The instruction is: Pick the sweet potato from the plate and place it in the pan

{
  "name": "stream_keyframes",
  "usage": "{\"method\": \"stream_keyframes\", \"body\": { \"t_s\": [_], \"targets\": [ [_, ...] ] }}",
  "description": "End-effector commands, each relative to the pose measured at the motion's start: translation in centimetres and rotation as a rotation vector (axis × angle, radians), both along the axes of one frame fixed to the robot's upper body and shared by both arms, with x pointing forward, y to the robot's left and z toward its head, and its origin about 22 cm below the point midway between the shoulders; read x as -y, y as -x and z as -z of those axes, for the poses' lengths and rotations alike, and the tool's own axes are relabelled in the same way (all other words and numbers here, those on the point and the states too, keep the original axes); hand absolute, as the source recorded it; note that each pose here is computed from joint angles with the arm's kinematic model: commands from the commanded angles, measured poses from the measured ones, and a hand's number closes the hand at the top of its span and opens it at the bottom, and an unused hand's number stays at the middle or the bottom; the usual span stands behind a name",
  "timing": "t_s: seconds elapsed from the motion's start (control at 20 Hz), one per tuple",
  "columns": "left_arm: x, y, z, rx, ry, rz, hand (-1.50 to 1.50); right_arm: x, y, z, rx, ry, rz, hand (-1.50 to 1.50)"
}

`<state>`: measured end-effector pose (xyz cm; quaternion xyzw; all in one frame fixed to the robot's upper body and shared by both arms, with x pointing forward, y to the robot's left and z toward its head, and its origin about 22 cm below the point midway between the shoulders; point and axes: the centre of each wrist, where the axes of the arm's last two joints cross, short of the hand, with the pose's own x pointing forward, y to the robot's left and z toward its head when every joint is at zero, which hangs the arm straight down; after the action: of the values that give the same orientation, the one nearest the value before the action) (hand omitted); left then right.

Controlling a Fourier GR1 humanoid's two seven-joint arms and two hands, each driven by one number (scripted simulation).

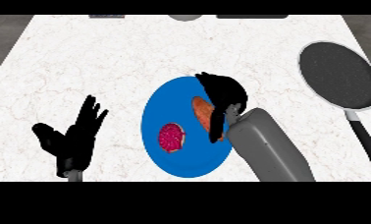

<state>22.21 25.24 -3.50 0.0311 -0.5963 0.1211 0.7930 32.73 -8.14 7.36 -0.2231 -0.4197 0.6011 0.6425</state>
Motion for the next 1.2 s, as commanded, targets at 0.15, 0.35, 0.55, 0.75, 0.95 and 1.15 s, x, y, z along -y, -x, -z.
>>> {"method": "stream_keyframes", "body": {
  "t_s": [0.15, 0.35, 0.55, 0.75, 0.95, 1.15],
  "targets": [
    [0.4, 2.0, 1.3, -0.06, 0.003, -0.003, 0.0, 1.9, 0.5, 1.9, 0.007, 0.048, 0.009, -1.5],
    [1.0, -0.7, 1.2, -0.046, -0.003, 0.0, 0.0, 2.2, -0.7, 3.9, -0.013, -0.015, -0.073, 1.5],
    [2.1, 2.0, 1.5, -0.047, -0.008, 0.001, 0.0, -1.3, -0.4, 4.2, 0.093, -0.041, -0.129, 1.5],
    [0.4, -0.7, 0.6, -0.057, -0.013, -0.011, 0.0, -0.6, 0.7, 4.6, 0.096, -0.014, -0.131, 1.5],
    [-0.4, 2.5, 1.7, -0.061, 0.007, -0.001, 0.0, -0.2, 1.4, 4.9, 0.096, -0.002, -0.141, 1.5],
    [1.1, 0.1, 0.9, -0.053, -0.004, -0.014, 0.0, 3.7, -0.4, 4.3, 0.142, 0.04, -0.022, 1.5]
  ]
}}
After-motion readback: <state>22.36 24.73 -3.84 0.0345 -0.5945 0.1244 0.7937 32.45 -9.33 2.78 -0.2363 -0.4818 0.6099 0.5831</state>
